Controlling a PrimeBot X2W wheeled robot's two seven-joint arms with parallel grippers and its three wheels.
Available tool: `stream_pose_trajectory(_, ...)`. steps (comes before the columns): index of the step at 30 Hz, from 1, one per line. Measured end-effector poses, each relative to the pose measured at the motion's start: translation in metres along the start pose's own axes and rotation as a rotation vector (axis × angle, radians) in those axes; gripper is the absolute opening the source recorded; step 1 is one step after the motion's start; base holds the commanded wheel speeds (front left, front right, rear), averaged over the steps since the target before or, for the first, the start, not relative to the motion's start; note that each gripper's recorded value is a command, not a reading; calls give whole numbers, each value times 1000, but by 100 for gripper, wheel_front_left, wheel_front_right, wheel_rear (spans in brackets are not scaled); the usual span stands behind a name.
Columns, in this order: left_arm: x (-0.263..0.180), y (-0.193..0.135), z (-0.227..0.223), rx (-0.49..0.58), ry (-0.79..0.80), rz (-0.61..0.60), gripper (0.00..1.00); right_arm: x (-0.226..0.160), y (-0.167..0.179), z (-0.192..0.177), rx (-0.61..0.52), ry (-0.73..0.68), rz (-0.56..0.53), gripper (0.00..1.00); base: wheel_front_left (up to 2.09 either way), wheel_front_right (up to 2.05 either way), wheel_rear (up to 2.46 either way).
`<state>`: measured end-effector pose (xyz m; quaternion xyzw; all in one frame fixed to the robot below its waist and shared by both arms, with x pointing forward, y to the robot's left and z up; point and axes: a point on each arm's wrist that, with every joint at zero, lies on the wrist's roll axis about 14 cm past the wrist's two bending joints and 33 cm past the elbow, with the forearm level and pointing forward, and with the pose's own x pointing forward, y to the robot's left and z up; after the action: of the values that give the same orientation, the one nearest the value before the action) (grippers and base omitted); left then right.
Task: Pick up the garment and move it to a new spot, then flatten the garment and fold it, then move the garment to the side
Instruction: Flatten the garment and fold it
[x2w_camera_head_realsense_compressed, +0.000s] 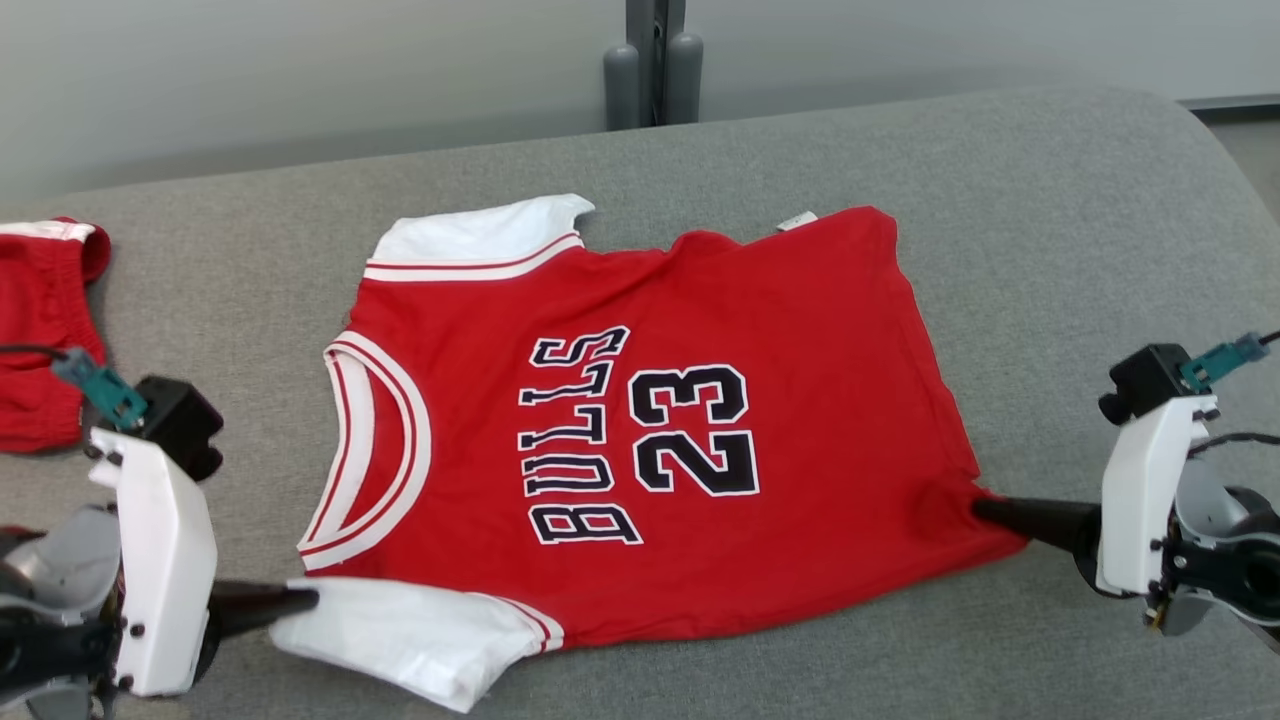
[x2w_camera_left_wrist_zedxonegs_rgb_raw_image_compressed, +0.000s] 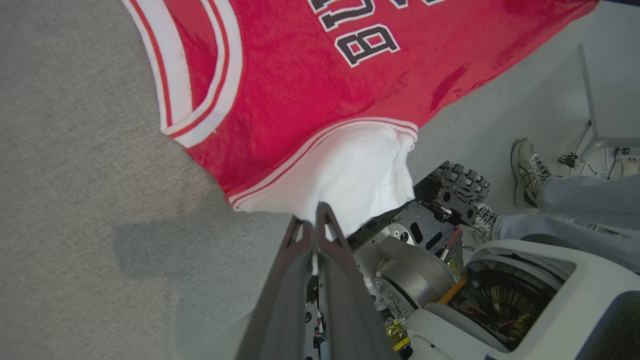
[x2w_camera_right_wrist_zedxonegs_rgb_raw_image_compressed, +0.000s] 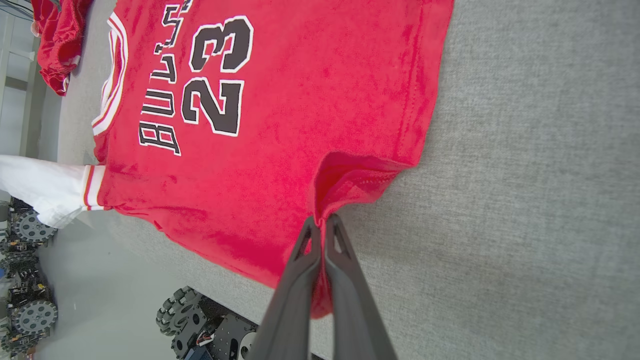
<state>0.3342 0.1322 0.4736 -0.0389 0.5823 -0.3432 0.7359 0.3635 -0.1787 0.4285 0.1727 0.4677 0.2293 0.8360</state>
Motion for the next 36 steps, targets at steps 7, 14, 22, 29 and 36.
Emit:
stream_pose_trajectory(7, 10, 13, 45, 28, -64, 15, 0, 11, -5, 20, 41, -44, -5, 0, 0, 0, 0)
stream_pose_trajectory(14, 25, 35, 74, 28, -92, 60, 0, 20, -21, 28, 99, -68, -37, 0, 0, 0, 0)
stream_pose_trajectory(22, 39, 55, 87, 17, -80, 87, 0, 28, -35, 29, 129, -70, -75, 0, 0, 0, 0)
stream_pose_trajectory(29, 49, 56, 94, 21, -72, 80, 0, 39, -28, 47, 121, -131, -61, 0, 0, 0, 0)
stream_pose_trajectory(36, 56, 60, 98, 18, -67, 91, 0, 44, -26, 56, 112, -152, -68, 0, 0, 0, 0)
